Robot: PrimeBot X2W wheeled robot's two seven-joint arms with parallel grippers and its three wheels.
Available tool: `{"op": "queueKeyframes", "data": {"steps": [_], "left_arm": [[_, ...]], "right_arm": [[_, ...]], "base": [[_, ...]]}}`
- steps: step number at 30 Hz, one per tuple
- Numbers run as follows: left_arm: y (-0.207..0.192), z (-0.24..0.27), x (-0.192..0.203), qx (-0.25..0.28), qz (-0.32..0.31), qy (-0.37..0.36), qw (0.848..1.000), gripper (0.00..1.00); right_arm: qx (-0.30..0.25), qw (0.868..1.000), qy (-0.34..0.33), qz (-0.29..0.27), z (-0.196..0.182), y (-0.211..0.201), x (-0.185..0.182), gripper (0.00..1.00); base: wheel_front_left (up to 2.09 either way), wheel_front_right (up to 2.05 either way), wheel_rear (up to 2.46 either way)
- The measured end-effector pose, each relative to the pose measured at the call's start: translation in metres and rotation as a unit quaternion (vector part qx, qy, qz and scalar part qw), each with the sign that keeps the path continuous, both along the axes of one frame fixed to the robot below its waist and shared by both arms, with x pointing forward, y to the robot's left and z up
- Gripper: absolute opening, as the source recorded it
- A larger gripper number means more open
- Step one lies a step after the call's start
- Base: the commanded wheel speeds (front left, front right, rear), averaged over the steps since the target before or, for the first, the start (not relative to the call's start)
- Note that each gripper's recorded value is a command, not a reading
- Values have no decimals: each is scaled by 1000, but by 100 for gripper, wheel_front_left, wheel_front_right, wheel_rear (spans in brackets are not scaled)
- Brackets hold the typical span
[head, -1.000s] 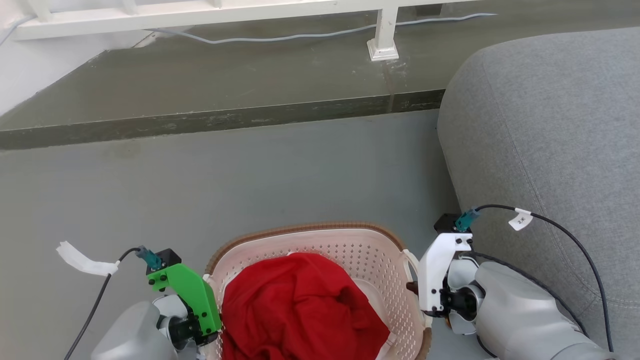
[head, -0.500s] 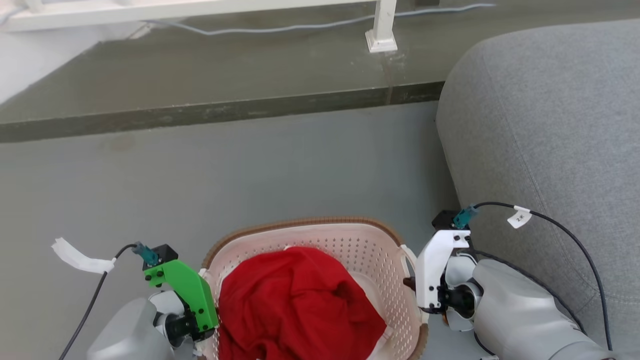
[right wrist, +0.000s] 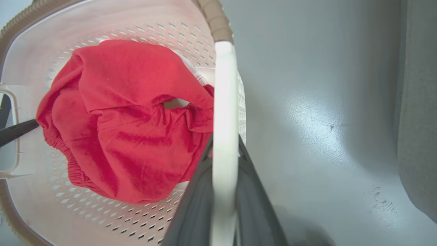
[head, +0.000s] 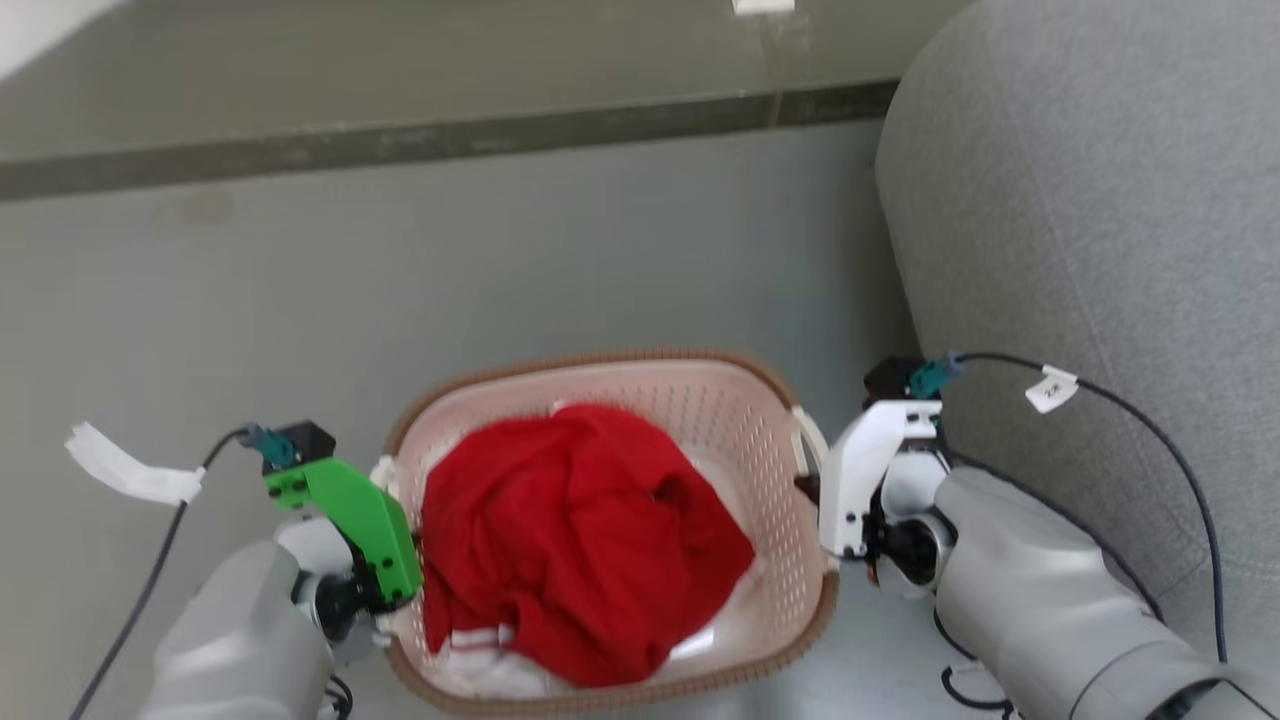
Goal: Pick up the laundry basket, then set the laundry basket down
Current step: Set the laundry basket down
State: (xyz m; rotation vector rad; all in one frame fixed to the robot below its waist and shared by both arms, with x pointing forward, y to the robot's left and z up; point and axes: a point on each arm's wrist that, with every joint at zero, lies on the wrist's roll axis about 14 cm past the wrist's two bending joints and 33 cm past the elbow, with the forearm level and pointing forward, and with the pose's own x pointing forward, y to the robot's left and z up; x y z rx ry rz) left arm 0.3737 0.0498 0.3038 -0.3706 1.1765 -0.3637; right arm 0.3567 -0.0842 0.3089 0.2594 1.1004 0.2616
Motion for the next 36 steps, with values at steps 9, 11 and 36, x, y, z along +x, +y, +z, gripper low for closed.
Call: {"op": "queueKeyframes", "data": {"steps": [9, 11, 36], "left_arm": [[0, -20, 26, 7, -3, -19, 1000, 0], [1, -26, 31, 8, -2, -24, 1000, 0], [11, -117, 84, 10, 18, -40, 999, 0]], "right_arm": [[-4, 1000, -15, -12, -17, 0, 25, 0], [-6, 1000, -18, -13, -22, 0, 30, 0], [-18, 1000, -18, -8, -100, 7, 76, 0]], "base": [[0, 0, 0], [0, 0, 0], [0, 0, 0]]}}
